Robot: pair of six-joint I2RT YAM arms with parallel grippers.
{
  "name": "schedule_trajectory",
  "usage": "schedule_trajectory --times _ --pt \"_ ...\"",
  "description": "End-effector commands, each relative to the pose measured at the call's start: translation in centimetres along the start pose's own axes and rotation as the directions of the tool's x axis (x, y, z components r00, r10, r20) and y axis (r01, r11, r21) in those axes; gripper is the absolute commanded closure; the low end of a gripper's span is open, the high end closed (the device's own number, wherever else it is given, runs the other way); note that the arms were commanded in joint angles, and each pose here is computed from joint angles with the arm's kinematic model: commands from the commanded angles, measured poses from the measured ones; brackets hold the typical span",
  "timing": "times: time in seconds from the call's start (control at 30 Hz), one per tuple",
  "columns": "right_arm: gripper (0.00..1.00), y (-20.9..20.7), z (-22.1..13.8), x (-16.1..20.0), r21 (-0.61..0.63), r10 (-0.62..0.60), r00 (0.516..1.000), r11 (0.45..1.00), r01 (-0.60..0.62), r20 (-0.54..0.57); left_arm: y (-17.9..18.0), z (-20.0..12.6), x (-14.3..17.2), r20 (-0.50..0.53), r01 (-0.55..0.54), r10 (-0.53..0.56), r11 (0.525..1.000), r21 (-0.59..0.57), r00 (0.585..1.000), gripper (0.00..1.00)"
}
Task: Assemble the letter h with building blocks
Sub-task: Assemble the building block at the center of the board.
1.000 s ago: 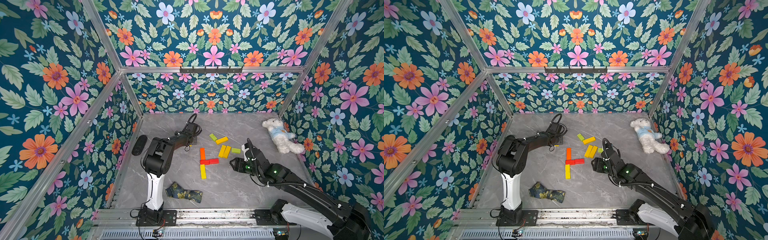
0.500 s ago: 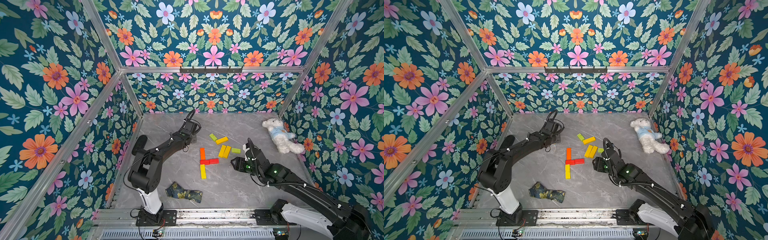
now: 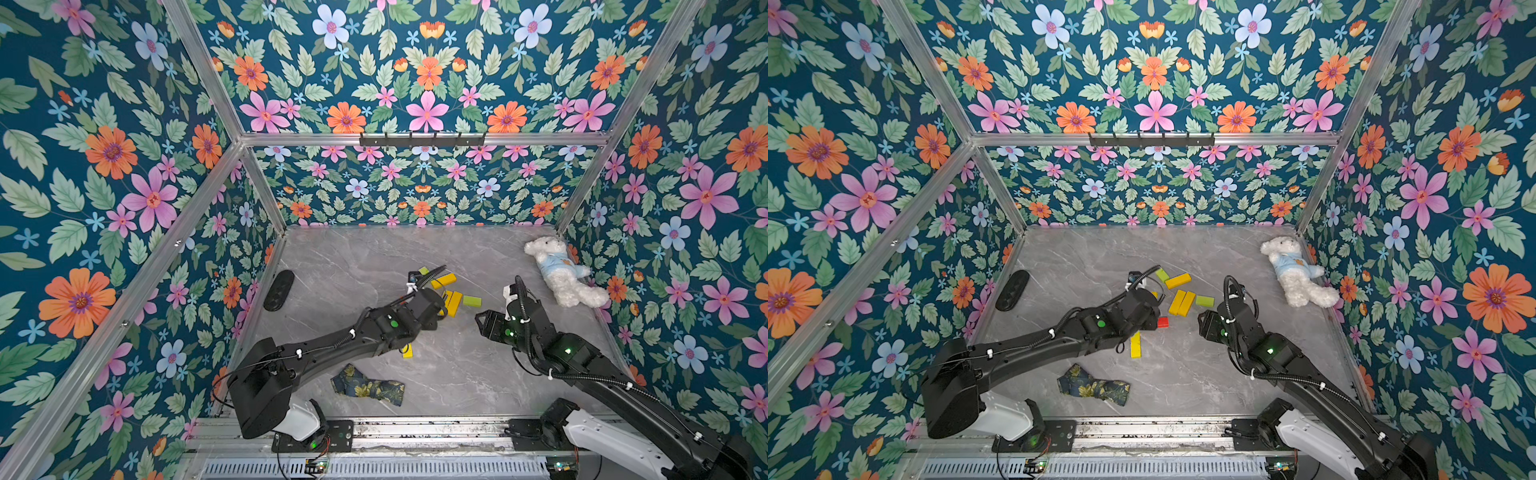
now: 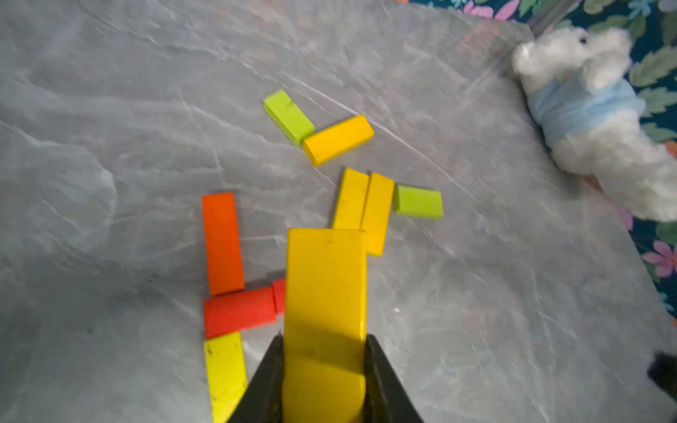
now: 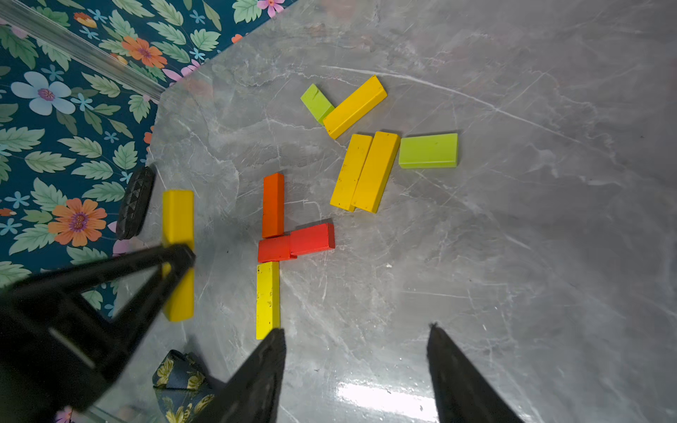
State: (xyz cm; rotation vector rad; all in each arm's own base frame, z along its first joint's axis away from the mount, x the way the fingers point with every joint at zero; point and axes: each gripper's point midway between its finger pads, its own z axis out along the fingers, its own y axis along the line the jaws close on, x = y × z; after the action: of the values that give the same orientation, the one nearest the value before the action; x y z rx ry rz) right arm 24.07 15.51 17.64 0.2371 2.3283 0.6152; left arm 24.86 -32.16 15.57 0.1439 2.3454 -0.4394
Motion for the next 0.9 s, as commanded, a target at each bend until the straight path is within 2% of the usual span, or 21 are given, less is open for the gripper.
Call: schedule_trajectory --times 0.0,0.33,0.67,0.87 --pt "0.36 -0.8 -0.4 -0.1 0.029 0.005 1.0 1.0 -0.005 0.018 -0.8 0.4 1.9 0.0 0.066 -0.066 0.998 -0.002 0.998 1.0" --pt "0.36 -1.4 -2.4 -1.2 0.045 0.012 0.996 0.999 -0.016 0.083 -2.5 4.0 9.9 -0.135 -0.002 0.002 1.0 -0.002 0.991 1.0" --pt "0.36 -1.7 -3.8 -1.7 0.035 0.024 0.992 0.999 -0.028 0.125 -2.8 5.4 12.7 -0.232 -0.062 0.055 0.998 -0.02 0.971 1.0" --pt "0.36 -1.5 -3.8 -1.8 0.026 0.031 0.992 0.999 -0.034 0.126 -3.3 6.2 13.6 -0.269 -0.088 0.08 0.996 -0.018 0.96 0.75"
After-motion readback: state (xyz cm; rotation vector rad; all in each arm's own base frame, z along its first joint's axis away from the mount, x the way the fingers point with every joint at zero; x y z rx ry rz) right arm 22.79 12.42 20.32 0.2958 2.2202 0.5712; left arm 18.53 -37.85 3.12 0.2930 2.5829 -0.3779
